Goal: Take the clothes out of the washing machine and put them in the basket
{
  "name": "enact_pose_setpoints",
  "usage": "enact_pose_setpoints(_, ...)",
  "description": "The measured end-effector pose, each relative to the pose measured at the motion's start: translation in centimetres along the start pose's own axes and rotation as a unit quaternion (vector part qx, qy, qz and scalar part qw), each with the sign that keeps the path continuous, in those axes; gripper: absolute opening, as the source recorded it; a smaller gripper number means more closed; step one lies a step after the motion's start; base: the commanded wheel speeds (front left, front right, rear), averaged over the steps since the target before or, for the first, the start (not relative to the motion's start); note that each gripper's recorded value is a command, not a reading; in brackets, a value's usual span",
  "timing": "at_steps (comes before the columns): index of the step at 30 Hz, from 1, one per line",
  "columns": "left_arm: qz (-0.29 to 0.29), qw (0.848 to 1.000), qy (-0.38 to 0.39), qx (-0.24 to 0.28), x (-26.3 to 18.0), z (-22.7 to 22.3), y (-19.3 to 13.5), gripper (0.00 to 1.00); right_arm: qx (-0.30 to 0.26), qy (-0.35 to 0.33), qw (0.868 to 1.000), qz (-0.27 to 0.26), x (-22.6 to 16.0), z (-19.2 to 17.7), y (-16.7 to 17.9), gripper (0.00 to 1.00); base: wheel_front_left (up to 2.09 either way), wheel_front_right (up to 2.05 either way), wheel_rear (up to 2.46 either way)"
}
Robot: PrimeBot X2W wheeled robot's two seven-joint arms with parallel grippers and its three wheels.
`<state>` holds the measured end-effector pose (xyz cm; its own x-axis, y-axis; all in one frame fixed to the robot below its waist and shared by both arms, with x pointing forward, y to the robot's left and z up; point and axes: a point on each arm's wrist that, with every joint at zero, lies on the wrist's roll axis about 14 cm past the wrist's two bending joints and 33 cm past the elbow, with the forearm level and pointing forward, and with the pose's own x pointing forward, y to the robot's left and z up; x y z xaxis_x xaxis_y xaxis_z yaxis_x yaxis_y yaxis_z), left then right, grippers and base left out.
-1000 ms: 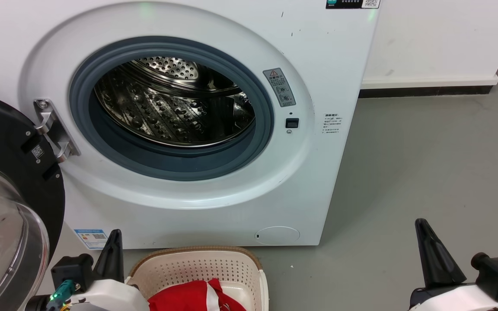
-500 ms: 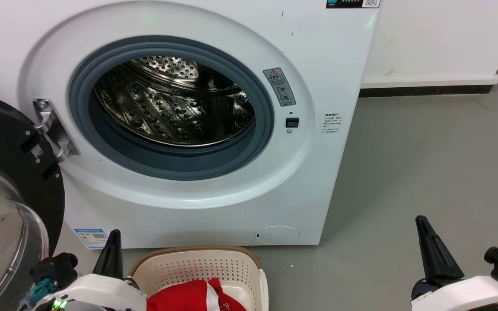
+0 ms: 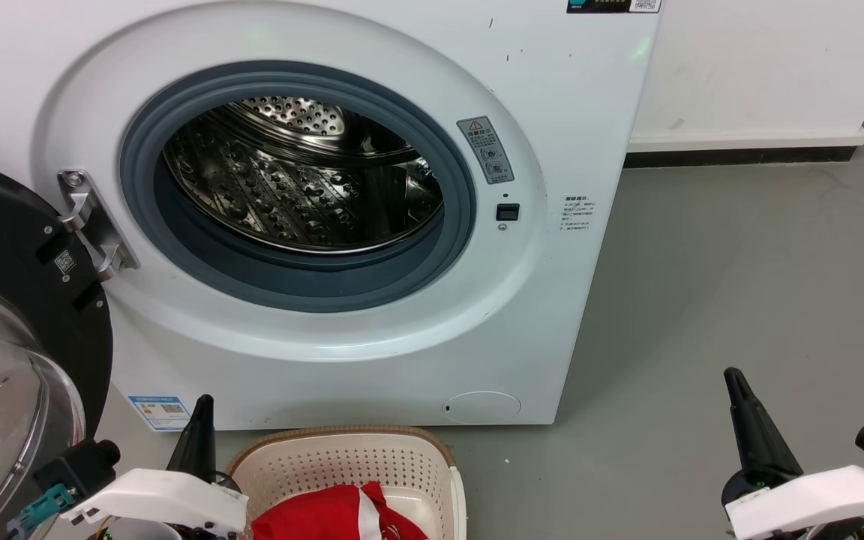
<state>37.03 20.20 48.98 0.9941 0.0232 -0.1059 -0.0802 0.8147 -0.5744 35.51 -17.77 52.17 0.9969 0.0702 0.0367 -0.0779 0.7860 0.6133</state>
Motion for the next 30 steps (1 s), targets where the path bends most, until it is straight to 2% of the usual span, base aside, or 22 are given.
enact_pose_setpoints(13,-0.003,0.996,0.005,-0.093,0.3,0.0,-0.1,0.00,0.089,-0.002,0.996,-0.009,0.6,0.0,-0.7,0.00,0.00,0.00,0.00)
enact_pose_setpoints(30,-0.010,0.980,0.005,-0.200,0.7,0.0,-0.3,0.00,0.191,-0.004,0.981,-0.021,1.2,-0.1,-1.5,0.00,0.00,0.00,0.00)
